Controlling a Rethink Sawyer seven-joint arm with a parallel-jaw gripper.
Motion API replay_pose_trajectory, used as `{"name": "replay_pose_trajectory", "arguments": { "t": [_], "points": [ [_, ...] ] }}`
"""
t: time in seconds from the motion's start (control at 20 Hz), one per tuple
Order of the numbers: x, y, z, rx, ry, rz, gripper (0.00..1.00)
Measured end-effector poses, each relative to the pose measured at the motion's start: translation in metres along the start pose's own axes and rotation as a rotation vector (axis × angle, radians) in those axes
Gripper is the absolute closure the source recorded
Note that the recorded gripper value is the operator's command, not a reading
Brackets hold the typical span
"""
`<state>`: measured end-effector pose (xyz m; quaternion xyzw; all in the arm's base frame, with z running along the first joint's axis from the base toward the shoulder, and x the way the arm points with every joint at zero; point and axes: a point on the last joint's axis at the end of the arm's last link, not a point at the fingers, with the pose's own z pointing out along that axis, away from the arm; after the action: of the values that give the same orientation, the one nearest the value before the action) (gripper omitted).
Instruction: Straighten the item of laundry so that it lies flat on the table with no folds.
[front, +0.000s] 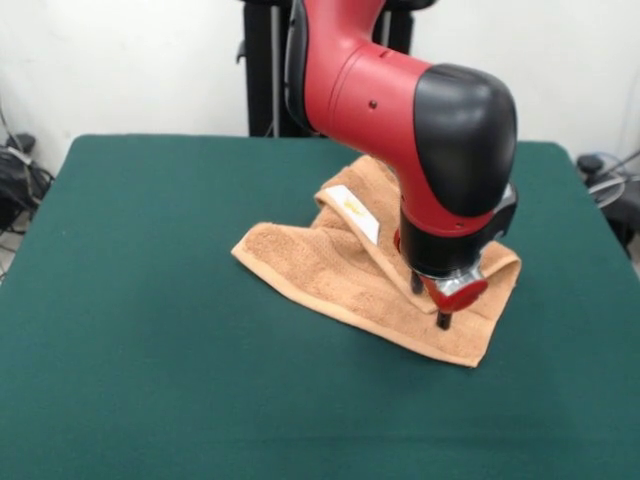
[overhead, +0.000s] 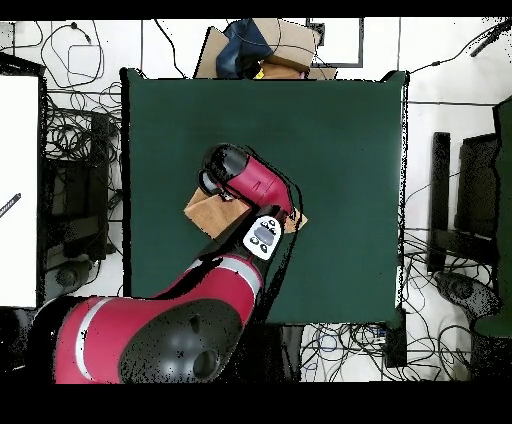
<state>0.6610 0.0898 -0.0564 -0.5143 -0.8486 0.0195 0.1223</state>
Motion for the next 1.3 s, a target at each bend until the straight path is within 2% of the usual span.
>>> {"name": "replay_pose_trajectory", "arguments": {
  "t": [0.3, 0.35, 1.3],
  "points": [
    [-0.0006, 0.0025, -0.0004, -0.007, -0.004, 0.0, 0.0],
    [-0.0009, 0.0038, -0.0006, -0.01, -0.006, 0.0, 1.0],
    [-0.0054, 0.0042, -0.0008, -0.029, 0.011, 0.018, 1.0]
  ]
}}
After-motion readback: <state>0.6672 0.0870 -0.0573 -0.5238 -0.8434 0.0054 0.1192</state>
